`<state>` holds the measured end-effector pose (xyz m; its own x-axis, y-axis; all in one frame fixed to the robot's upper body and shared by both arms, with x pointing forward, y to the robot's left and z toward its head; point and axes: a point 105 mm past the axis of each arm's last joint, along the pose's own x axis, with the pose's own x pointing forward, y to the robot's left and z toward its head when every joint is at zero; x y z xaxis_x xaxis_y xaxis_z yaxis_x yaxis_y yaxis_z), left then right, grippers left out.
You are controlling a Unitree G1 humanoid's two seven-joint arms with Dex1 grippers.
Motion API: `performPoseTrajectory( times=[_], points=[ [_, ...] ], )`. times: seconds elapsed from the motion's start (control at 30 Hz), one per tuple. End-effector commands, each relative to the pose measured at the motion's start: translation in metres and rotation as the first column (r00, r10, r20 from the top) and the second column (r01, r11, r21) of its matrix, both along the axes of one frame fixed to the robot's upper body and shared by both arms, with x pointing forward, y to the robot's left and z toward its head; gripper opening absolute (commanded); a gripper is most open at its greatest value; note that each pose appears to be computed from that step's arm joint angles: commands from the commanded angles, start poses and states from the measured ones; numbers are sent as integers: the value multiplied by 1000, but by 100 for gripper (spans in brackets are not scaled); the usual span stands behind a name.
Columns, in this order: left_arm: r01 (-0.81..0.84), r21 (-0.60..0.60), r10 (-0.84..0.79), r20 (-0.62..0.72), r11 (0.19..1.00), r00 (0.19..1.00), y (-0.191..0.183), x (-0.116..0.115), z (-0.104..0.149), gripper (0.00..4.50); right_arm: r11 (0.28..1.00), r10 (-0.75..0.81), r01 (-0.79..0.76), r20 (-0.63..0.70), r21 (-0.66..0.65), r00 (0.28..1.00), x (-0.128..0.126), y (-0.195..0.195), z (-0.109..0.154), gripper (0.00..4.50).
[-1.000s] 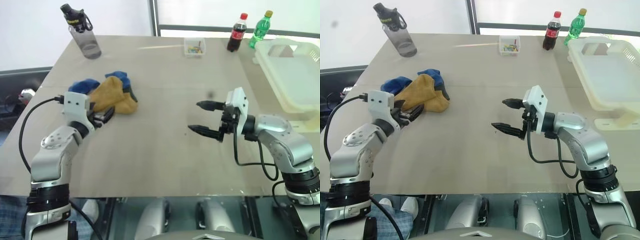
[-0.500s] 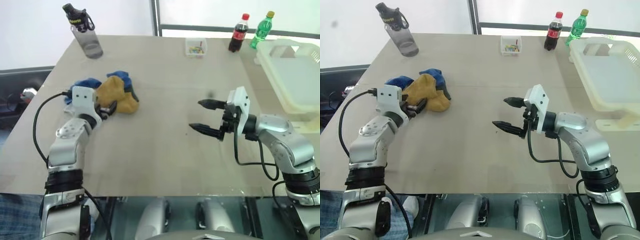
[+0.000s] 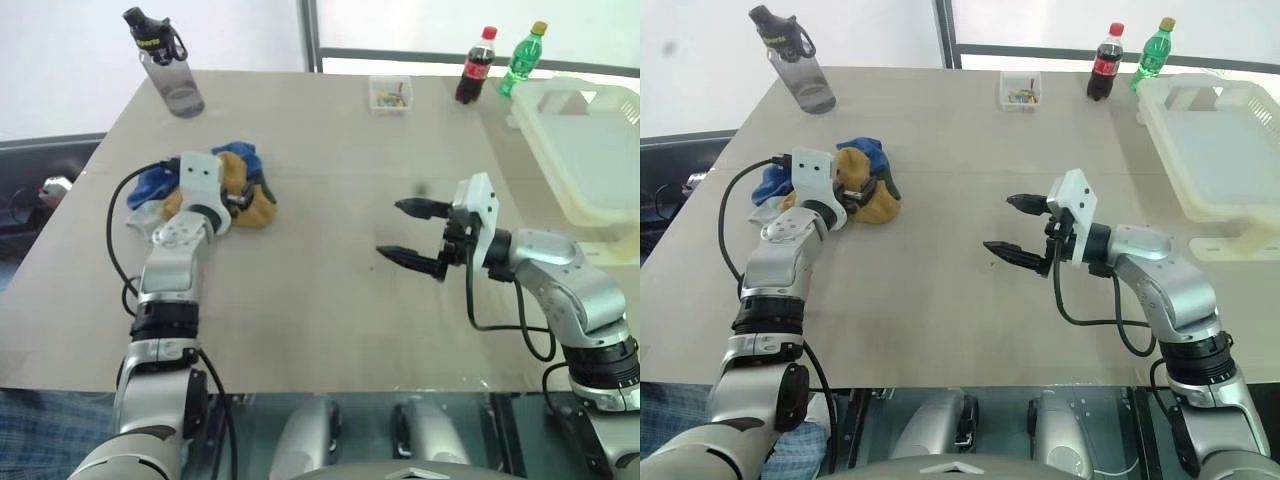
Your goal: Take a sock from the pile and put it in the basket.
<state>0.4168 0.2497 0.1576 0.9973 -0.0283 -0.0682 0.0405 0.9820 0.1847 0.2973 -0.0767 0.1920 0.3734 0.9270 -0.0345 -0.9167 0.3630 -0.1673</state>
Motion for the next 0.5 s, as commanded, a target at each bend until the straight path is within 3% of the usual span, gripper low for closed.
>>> performPoseTrajectory(
  times=[0.03,0.07,0.33,0.37,0.5],
  points=[
    [-34,7,34,33,999,999,6,4,15,380,1000,-4,4,44,11,999,-1,-1,7,448],
    [-36,12,36,29,999,999,7,5,15,380,1000,-5,5,44,11,999,-1,-1,7,448],
    [-33,94,29,47,995,999,5,5,21,30,1000,-7,6,44,13,999,0,-1,5,450],
    [-31,92,26,50,995,998,5,5,23,5,1000,-7,6,45,14,999,0,-1,5,450],
    [-14,99,7,69,995,998,-1,3,29,5,1000,-9,8,45,14,999,0,-2,5,450]
  ],
)
